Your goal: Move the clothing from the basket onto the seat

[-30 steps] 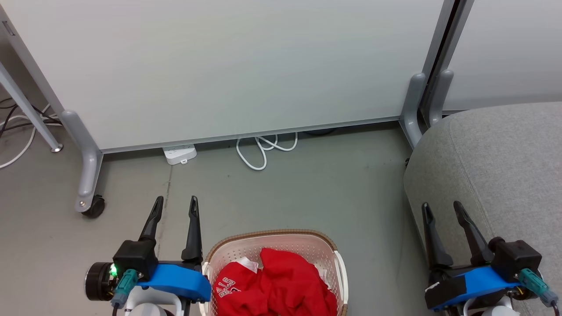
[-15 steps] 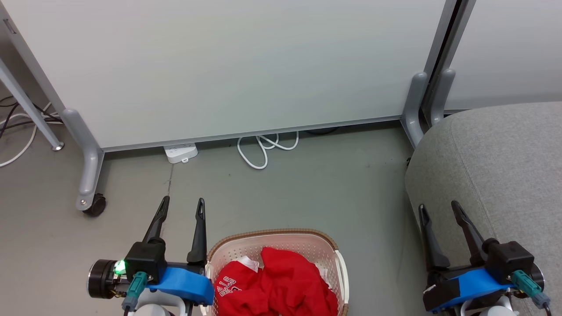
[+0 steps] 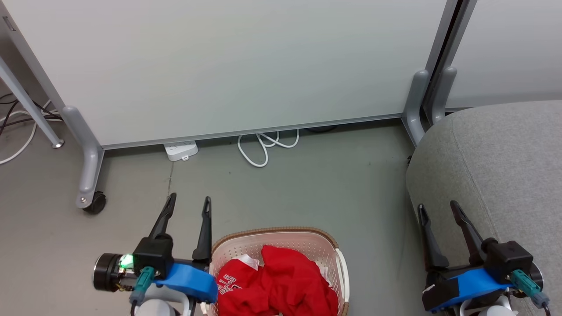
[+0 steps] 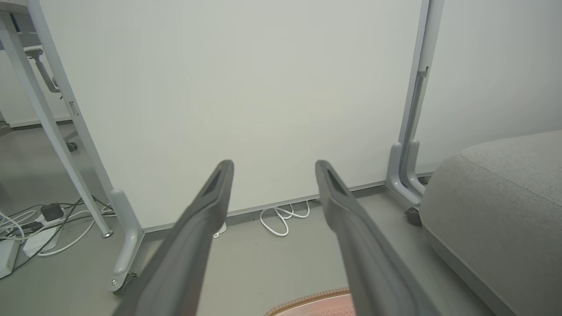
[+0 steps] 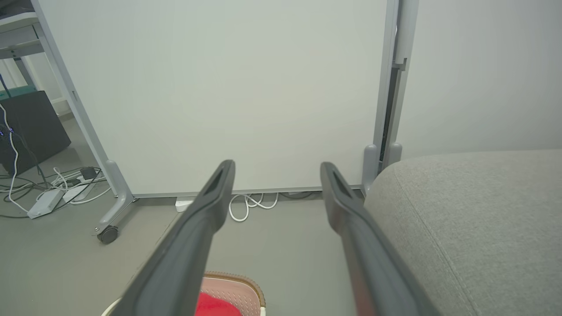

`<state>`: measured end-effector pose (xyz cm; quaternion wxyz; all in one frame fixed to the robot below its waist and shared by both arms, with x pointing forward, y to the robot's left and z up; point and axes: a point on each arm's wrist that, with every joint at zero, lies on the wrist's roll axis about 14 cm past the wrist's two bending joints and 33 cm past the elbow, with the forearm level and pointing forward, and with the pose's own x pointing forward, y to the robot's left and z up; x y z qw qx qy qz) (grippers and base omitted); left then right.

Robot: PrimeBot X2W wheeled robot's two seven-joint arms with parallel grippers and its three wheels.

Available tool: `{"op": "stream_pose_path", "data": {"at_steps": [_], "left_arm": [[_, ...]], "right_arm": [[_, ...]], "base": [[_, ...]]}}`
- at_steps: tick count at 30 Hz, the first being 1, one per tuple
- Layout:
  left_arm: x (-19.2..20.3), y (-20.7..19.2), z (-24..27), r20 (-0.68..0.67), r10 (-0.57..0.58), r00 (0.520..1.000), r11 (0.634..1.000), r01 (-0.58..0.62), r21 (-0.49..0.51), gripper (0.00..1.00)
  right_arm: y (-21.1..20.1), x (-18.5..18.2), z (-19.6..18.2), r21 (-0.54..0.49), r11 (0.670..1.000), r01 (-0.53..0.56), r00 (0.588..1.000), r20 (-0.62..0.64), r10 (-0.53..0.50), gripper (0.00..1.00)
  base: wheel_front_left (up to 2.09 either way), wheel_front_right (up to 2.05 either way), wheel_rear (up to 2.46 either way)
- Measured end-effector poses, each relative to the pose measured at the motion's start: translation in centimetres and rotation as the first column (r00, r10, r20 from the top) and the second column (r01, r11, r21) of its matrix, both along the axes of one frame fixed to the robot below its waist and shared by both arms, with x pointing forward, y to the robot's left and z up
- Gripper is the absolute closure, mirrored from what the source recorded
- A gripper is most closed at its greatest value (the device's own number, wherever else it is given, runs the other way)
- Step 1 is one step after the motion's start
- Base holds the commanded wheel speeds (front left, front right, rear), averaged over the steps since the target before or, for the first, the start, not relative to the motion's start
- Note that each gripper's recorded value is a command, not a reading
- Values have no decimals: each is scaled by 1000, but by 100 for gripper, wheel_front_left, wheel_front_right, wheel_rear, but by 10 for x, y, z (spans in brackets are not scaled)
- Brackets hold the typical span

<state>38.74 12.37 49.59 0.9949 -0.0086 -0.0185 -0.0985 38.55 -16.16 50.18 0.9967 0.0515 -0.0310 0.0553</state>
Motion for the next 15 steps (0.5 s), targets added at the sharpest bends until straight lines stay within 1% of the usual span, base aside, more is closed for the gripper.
{"op": "stream_pose_path", "data": {"at_steps": [7,13,15], "left_arm": [[16,-30,-20,-62,-139,988,987,143,71,0],[33,-53,-61,-187,-245,951,953,271,133,0],[38,-58,-79,-239,-275,931,935,317,158,0]], "right_arm": [[3,12,0,-1,1000,-9,1000,3,9,0],[0,26,-8,-5,1000,-3,1000,-17,3,0],[-2,33,-12,-7,1000,2,1000,-23,-2,0]], "base": [[0,0,0],[0,0,0],[0,0,0]]}}
